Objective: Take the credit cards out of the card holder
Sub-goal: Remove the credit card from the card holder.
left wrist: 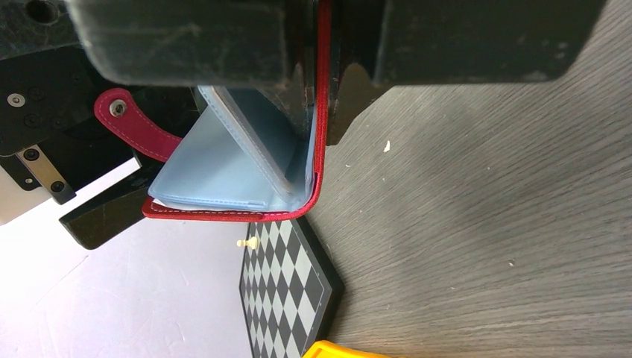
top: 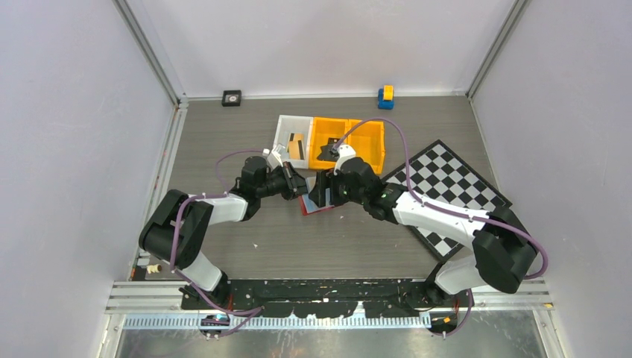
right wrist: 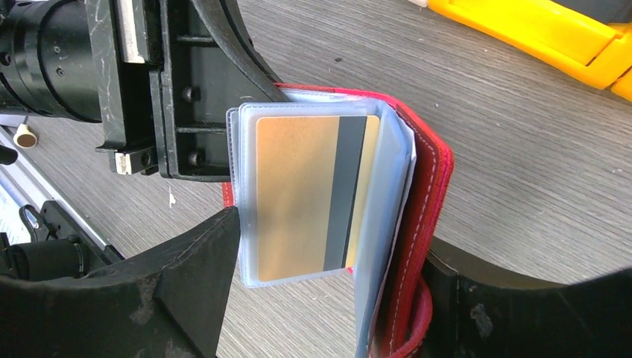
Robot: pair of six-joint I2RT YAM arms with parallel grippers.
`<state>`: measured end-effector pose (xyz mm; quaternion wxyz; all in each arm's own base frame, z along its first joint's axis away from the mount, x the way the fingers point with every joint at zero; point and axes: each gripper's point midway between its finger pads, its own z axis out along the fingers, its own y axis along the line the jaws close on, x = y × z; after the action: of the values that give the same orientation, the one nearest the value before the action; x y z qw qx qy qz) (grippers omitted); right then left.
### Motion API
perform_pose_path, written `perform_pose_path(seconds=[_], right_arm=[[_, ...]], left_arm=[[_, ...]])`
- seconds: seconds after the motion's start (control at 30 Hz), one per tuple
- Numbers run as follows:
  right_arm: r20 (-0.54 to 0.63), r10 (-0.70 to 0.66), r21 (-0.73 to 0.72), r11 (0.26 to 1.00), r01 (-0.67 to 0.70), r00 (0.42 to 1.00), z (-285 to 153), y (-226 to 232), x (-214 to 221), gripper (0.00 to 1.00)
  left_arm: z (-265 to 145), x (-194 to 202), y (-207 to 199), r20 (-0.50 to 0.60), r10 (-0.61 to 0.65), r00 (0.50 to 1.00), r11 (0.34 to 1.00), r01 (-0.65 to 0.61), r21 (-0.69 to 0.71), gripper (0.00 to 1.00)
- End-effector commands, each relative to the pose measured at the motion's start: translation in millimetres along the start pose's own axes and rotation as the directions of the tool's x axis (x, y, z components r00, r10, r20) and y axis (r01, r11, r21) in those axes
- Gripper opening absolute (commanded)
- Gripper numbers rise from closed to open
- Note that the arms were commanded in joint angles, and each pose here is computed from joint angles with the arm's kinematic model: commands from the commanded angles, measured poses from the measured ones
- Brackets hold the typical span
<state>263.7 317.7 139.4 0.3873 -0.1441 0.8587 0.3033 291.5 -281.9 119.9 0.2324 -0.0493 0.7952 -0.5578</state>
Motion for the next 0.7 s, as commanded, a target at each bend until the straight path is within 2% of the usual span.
perform_pose_path(seconds=[0.0,0.2,0.27,0.3,0.4,0.63,0.67], right_arm=[[0.043,-0.013,0.032,0.999,0.011,0.999,-4,3,-21,0.75],[0.053,-0.027,0.101,0.995,0.021,0.998,-7,-9,-24,0.71],[0.06,-0.021,0.078,0.997,0.016,0.998,-7,-5,-24,0.56],[0.067,-0.017,0.057,0.998,0.013,0.998,-7,-1,-26,0.52],[0.083,-0.002,0.036,0.999,-0.001,0.997,-10,2,-28,0.51],[0.12,0.041,0.001,0.999,-0.042,0.992,-13,2,-35,0.4],[0.121,0.051,-0.001,0.999,-0.051,0.991,-13,0,-36,0.39]], left_arm=[[-3,-15,-27,0.036,0.06,0.998,0.995,-0.063,0.077,0.0],[-3,-16,-26,0.04,0.058,0.998,0.996,-0.061,0.069,0.0],[-4,-16,-27,0.04,0.058,0.998,0.996,-0.061,0.071,0.0],[-4,-16,-27,0.04,0.06,0.997,0.995,-0.062,0.073,0.0],[-3,-16,-26,0.038,0.057,0.998,0.996,-0.06,0.073,0.0],[-4,-16,-32,0.04,0.057,0.998,0.993,-0.061,0.102,0.0],[-4,-16,-32,0.042,0.057,0.998,0.992,-0.061,0.108,0.03]])
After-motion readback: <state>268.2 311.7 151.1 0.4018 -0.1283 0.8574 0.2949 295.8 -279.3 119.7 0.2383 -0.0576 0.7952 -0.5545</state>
